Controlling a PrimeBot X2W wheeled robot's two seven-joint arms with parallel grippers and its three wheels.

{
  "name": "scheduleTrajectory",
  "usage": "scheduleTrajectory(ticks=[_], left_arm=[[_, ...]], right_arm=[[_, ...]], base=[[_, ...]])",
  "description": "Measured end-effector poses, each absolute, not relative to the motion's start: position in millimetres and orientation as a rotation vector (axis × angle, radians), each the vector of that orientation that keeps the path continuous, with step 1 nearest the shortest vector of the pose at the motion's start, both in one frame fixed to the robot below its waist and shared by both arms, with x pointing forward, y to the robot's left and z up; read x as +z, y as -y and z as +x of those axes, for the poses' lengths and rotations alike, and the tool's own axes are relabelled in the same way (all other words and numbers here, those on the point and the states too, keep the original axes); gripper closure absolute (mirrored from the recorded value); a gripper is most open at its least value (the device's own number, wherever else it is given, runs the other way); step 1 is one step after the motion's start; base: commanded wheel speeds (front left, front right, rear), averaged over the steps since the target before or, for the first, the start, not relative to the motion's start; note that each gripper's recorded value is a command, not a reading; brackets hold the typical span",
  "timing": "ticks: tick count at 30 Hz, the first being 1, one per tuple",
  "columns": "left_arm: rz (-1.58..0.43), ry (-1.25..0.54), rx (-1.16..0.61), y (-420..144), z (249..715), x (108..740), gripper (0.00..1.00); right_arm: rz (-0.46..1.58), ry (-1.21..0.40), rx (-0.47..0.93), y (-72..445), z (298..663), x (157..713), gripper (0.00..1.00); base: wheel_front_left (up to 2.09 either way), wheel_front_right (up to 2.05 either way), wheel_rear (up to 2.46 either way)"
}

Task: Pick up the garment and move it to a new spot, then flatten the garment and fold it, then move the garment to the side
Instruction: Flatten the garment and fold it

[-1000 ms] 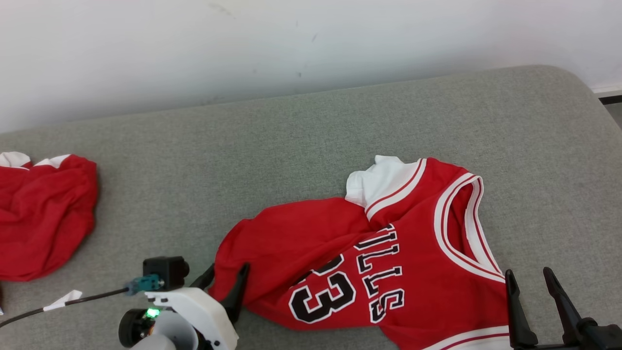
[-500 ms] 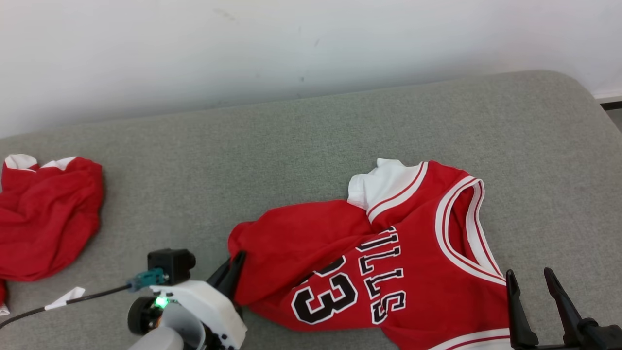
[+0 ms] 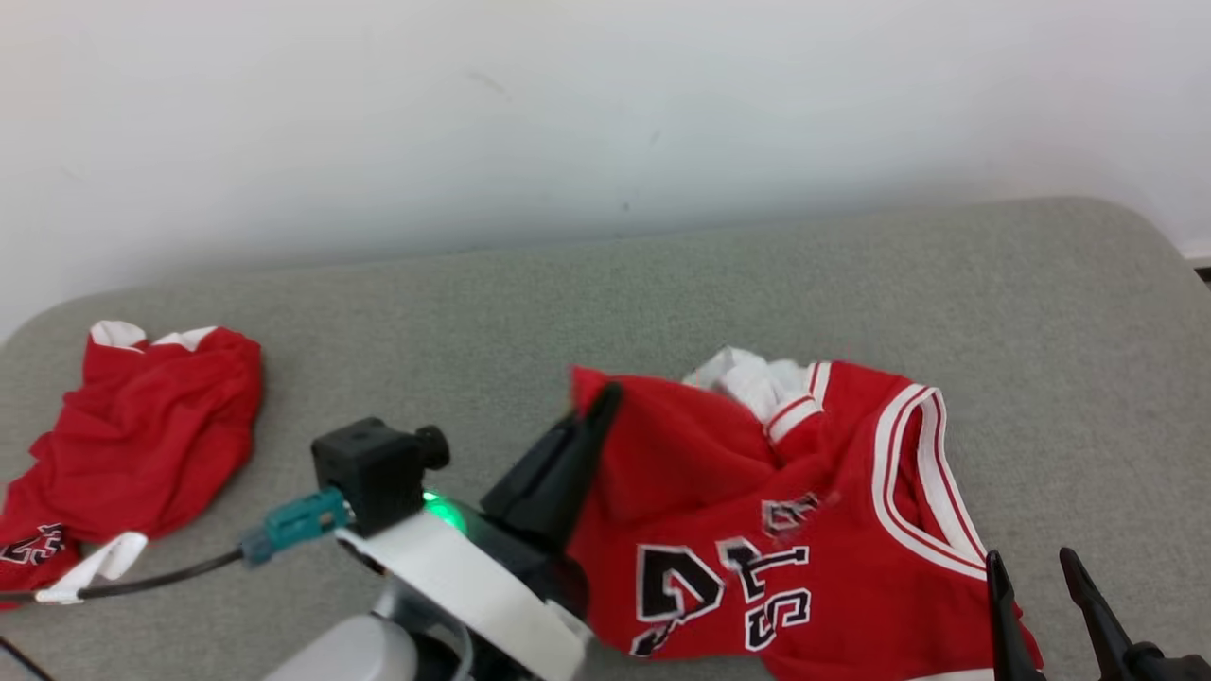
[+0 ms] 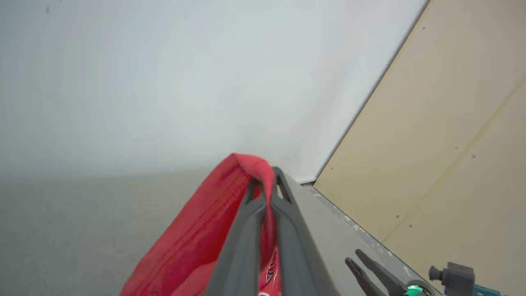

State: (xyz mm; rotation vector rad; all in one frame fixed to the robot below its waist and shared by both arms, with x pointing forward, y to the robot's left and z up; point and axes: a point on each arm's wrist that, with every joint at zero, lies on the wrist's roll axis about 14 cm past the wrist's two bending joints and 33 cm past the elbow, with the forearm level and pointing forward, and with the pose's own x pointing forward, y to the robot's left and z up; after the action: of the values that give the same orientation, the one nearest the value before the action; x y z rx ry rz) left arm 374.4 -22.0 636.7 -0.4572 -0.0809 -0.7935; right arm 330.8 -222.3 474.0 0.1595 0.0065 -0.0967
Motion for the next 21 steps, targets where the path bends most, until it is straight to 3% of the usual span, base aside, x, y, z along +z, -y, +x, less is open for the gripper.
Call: scheduleTrajectory(ticks=[13, 21], left_arm=[[-0.562, 0.241, -0.947, 38, 278, 717, 1.00], [-0.566, 0.323, -0.854, 28, 296, 738, 1.00]], right_arm=[[0.165, 0.006, 0.001, 193, 338, 479, 0.00], [0.166, 0.005, 0.016, 188, 342, 479, 0.00]], base=[[0.00, 0.00, 0.00], [0.00, 0.00, 0.00]])
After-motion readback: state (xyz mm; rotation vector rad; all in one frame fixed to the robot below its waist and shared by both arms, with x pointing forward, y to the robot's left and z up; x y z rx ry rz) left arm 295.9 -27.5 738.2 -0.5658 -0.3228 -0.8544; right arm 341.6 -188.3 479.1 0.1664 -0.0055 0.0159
